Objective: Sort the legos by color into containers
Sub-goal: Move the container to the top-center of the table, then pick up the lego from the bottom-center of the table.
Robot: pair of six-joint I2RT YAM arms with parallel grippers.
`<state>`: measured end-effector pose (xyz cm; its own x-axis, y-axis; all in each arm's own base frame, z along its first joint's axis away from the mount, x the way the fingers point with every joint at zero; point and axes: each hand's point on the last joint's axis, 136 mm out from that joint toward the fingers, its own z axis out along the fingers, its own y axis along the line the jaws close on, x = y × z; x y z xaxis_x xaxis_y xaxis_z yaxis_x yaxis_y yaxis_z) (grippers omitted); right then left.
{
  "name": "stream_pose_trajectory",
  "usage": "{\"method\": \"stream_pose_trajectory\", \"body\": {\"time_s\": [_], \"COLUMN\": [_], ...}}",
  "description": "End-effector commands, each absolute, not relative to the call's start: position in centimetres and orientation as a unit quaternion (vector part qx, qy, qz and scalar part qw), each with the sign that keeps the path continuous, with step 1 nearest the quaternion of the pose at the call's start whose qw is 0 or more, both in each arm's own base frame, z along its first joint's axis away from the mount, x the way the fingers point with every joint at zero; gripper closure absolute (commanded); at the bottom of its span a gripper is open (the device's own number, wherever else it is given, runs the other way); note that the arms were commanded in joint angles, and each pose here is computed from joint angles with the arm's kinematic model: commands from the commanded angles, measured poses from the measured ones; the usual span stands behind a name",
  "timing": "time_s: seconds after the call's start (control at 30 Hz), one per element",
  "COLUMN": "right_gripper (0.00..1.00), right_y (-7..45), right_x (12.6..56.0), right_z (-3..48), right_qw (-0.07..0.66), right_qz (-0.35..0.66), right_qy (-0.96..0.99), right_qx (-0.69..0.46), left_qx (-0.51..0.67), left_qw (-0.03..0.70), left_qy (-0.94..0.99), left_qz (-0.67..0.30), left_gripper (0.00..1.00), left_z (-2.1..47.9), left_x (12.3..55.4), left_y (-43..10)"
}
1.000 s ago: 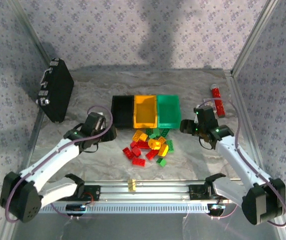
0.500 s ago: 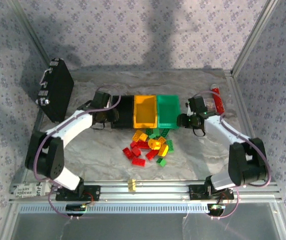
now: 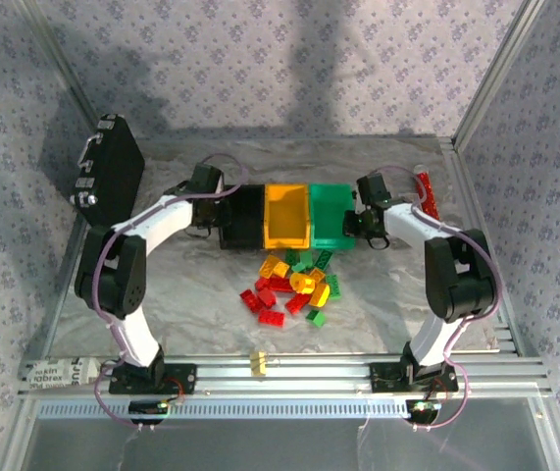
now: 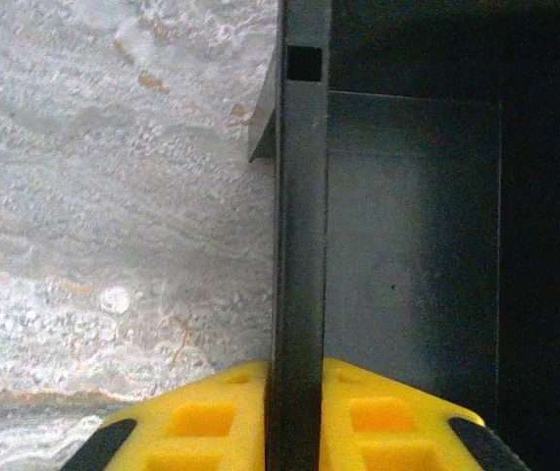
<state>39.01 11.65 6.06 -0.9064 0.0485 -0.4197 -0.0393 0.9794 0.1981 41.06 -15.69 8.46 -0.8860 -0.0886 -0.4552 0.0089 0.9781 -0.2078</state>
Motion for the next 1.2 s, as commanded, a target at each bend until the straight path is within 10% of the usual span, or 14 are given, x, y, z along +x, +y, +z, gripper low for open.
{"method": "stream_pose_trajectory", "body": {"time_s": [0.0, 0.4, 0.63, 1.17], "right_gripper": [0.81, 0.80, 0.48, 0.45], "right_y": [12.0, 11.4, 10.9, 15.5], "right_x": [39.4, 41.9, 41.4, 31.6], "right_z": [5.8, 7.0, 9.2, 13.4], "right_qw": [0.206, 0.212, 0.232, 0.232], "right_qz": [0.101, 0.075, 0.066, 0.124], "right_qy": [0.973, 0.974, 0.971, 0.964], "right_qx": [0.008, 0.003, 0.006, -0.037], "left_qx": [-0.006, -0.007, -0.016, -0.016], "left_qw": [0.227, 0.233, 0.260, 0.345], "left_qy": [0.965, 0.965, 0.959, 0.925], "left_qz": [-0.128, -0.123, -0.114, -0.160], "left_gripper": [0.85, 0.86, 0.28, 0.25], "left_z": [8.6, 9.1, 11.7, 17.8], "left_x": [41.6, 43.6, 43.3, 30.8], "left_y": [-17.4, -17.9, -17.1, -17.3]}}
